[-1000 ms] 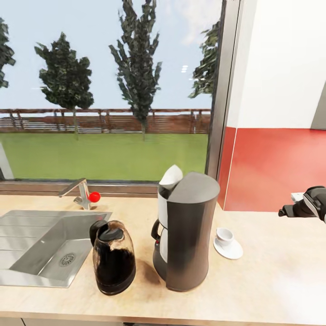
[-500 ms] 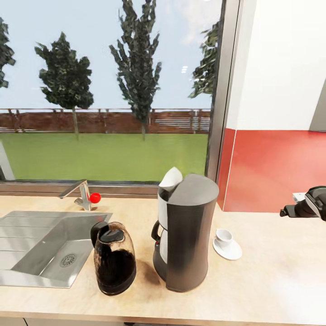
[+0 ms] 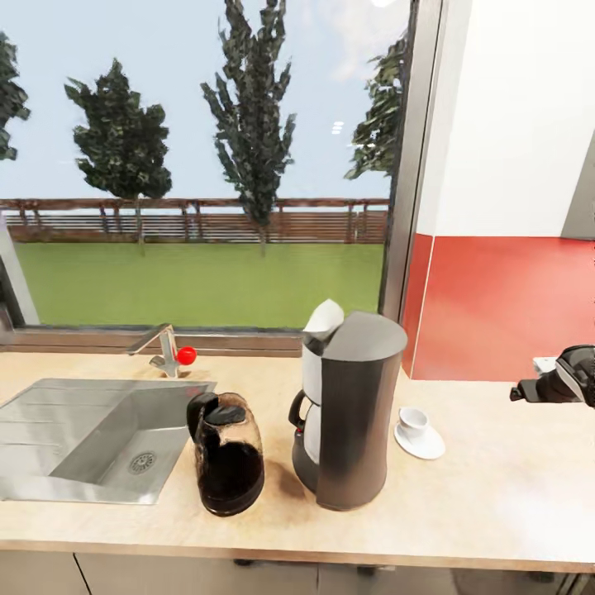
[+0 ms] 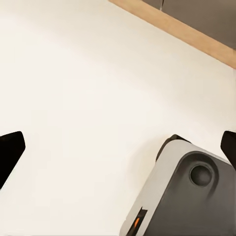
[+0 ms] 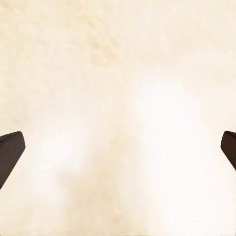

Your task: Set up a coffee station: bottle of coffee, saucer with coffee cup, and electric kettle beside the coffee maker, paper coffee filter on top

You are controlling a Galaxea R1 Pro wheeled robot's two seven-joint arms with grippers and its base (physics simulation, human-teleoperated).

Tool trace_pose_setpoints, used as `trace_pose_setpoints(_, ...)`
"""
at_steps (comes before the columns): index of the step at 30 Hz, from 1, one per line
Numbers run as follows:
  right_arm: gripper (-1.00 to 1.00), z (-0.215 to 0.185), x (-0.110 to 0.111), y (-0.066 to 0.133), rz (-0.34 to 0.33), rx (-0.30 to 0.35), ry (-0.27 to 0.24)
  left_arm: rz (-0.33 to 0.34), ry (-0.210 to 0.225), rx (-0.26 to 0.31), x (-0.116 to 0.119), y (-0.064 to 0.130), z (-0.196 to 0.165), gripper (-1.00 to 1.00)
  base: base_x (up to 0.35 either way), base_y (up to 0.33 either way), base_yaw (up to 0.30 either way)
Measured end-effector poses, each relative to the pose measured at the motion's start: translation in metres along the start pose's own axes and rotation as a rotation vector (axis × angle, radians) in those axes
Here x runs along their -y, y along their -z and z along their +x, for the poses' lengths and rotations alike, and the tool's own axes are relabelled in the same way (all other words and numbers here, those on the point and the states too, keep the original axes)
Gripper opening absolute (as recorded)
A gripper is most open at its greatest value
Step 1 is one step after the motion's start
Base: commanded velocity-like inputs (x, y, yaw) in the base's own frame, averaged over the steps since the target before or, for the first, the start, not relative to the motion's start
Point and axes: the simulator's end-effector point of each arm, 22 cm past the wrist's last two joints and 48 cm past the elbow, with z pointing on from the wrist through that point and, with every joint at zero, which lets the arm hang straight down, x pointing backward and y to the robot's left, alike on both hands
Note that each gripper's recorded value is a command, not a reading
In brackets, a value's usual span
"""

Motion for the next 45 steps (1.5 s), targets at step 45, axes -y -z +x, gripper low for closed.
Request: trace_pose_setpoints(45, 1.0, 0.404, -0.215, -0.12, -0.261, -0.215, 0.059, 0.032, 0.006, 0.022, 0.013, -0.008, -0.024, 1.0, -0.252, 0.182, 0.0)
